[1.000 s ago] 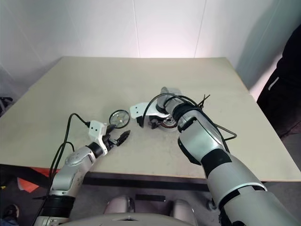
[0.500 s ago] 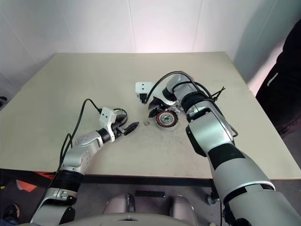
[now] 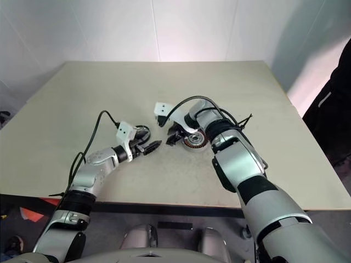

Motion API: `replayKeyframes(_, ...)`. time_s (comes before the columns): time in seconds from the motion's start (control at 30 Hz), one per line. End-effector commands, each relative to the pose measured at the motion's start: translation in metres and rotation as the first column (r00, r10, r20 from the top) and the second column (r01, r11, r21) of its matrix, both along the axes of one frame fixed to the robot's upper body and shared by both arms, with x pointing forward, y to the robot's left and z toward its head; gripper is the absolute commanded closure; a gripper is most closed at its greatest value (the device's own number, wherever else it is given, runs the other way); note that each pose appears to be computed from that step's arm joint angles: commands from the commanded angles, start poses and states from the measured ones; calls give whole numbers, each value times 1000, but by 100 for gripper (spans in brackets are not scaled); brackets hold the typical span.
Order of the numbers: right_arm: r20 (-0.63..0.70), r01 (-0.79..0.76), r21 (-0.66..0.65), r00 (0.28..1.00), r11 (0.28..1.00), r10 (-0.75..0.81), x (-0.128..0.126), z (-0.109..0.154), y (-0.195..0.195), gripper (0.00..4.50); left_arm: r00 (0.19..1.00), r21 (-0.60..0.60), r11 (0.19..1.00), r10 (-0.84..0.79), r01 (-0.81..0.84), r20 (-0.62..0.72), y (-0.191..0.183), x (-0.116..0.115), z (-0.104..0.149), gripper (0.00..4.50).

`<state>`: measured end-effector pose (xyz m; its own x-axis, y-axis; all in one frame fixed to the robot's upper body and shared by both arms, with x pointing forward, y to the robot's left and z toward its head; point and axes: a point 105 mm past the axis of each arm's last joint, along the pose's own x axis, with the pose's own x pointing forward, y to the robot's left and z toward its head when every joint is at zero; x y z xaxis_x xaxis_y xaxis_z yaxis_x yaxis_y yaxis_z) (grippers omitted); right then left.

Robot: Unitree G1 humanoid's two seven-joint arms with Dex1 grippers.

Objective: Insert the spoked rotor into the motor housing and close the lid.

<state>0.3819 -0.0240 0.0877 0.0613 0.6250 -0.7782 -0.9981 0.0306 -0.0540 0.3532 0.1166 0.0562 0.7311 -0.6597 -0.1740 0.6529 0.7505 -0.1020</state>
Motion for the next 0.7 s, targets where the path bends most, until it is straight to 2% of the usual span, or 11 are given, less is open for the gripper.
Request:
replayKeyframes(0.03,29,-36,-25,999,999,37,-2,-2,4,245,997,-4,1000,26,-26,77,11,7,20,0)
replayKeyframes(0.33,33,-46,-89,998,995,49,-3,-16,-10,245,996,0,999,47,-47,79,17,3,20,0)
replayKeyframes(0.7,89,-6,-111,996,994,16,8,-8,-21,245,997,0,999,34,-34,73,12,3,19,0)
